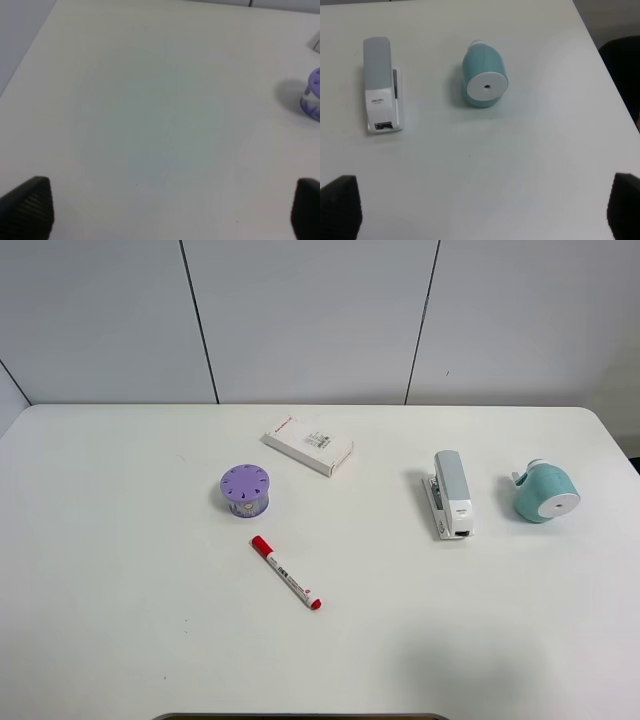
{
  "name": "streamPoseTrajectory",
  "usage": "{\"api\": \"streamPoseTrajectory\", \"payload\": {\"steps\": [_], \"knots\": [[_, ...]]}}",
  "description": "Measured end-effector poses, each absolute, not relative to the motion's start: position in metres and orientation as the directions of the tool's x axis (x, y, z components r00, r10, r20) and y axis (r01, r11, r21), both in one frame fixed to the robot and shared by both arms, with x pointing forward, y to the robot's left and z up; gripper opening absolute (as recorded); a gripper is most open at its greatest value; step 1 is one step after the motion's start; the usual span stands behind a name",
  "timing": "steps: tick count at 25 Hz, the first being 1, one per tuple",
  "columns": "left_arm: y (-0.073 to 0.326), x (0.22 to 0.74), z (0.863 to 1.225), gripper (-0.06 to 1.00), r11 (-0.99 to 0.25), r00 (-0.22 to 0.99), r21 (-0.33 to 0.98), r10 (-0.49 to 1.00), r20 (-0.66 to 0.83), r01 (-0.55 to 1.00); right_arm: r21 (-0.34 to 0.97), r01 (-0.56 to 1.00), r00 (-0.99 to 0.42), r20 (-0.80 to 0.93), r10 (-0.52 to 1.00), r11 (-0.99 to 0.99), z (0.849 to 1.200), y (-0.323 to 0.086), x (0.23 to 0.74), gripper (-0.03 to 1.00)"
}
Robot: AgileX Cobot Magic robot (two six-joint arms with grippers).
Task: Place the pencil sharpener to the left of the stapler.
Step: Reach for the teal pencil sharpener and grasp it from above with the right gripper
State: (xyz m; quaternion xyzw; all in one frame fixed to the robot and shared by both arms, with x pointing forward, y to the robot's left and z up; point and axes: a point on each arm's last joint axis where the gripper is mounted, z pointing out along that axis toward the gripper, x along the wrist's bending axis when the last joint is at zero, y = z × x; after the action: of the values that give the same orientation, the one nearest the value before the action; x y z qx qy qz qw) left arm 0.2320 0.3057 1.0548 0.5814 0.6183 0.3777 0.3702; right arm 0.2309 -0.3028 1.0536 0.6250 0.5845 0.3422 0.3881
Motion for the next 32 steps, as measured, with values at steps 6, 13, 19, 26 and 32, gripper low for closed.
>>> {"api": "streamPoseTrajectory", "payload": {"steps": [6, 13, 19, 26, 32], "knots": [[0.3057, 0.232, 1.0548, 0.95, 0.039, -0.05, 0.897, 0.999, -0.019, 0.439, 0.885, 0.465, 0.083, -0.026, 0.996, -0.015, 1.0536, -0.3028, 0.2309, 0.98], [0.3057, 0.232, 1.0548, 0.95, 0.039, -0.05, 0.897, 0.999, -0.019, 0.439, 0.885, 0.465, 0.082, -0.026, 0.996, -0.015, 1.0536, -0.3028, 0.2309, 0.98], [0.3057, 0.232, 1.0548, 0.95, 0.039, -0.05, 0.897, 0.999, -0.019, 0.439, 0.885, 0.465, 0.082, -0.026, 0.996, -0.015, 1.0536, -0.3028, 0.2309, 0.98], [0.3057, 0.232, 1.0548, 0.95, 0.039, -0.05, 0.897, 0.999, -0.019, 0.439, 0.894, 0.447, 0.083, -0.026, 0.996, -0.013, 1.0552, -0.3029, 0.2317, 0.98], [0.3057, 0.232, 1.0548, 0.95, 0.039, -0.05, 0.897, 0.999, -0.019, 0.439, 0.89, 0.456, 0.082, -0.028, 0.996, -0.013, 1.0594, -0.303, 0.2337, 0.98]]}}
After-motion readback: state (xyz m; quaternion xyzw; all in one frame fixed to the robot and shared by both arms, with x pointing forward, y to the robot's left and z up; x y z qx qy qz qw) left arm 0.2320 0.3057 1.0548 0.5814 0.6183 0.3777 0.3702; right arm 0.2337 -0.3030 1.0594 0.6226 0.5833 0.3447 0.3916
